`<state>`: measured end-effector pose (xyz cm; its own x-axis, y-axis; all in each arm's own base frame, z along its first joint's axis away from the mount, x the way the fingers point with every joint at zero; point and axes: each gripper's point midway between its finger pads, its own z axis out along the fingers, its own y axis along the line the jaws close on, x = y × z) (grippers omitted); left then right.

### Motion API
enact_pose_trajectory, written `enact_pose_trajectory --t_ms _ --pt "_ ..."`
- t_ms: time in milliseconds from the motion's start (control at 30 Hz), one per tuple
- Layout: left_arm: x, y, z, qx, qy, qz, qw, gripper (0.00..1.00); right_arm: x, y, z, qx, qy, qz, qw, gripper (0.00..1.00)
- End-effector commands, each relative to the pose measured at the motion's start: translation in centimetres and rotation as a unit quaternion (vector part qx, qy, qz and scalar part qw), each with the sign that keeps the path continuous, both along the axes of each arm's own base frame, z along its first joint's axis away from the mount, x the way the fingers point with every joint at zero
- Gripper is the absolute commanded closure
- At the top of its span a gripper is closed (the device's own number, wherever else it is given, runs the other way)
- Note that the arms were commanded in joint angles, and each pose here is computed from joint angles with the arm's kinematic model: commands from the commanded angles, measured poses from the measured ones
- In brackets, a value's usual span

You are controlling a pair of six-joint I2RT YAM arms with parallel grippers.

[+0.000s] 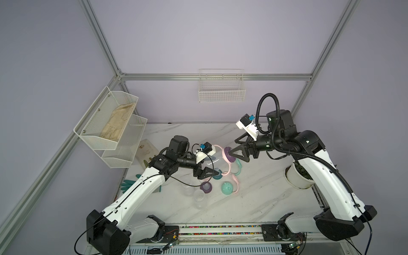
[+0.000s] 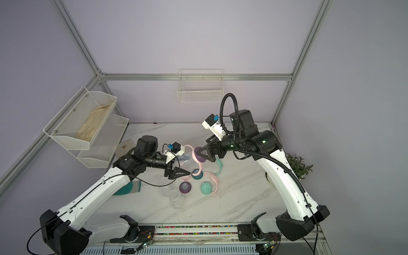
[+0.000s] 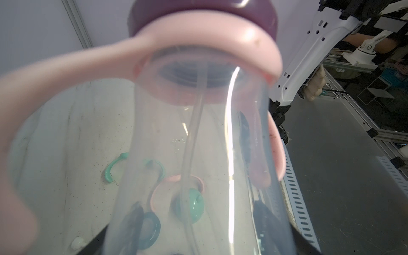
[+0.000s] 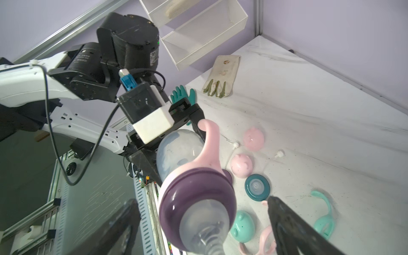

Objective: Assemble the baby bottles
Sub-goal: Screw the nipple onto the baby bottle.

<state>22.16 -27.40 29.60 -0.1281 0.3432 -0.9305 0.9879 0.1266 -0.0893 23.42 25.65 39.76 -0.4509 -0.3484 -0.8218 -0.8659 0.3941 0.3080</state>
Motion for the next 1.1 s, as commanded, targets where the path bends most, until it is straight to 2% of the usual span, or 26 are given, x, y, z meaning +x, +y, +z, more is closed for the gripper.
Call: enact_pose_trajectory --t_ms 0,267,567,800,1067 --pt "-0.5 0.0 4.4 -0.037 -0.054 -0.021 0.998 1.00 -3.2 0.7 -0.6 0.010 0.031 0.072 0.997 0.08" --pt "-0.7 0.1 5.0 -0.042 -0.064 -0.024 0.997 1.00 -2.5 1.2 -2.7 -0.014 0.064 0.062 0.996 0.08" --pt "-1.0 0.1 4.9 -0.043 -0.063 -0.029 0.997 1.00 -1.0 1.5 -3.6 -0.027 0.067 0.042 0.997 0.11" --pt "-1.0 0.2 4.7 -0.041 -0.067 -0.028 0.997 1.00 -1.3 1.6 -3.1 -0.019 0.066 0.046 0.997 0.16" --pt "-0.8 0.1 4.4 -0.039 -0.064 -0.030 0.997 1.00 -2.5 1.5 -2.0 -0.001 0.061 0.064 0.996 0.13"
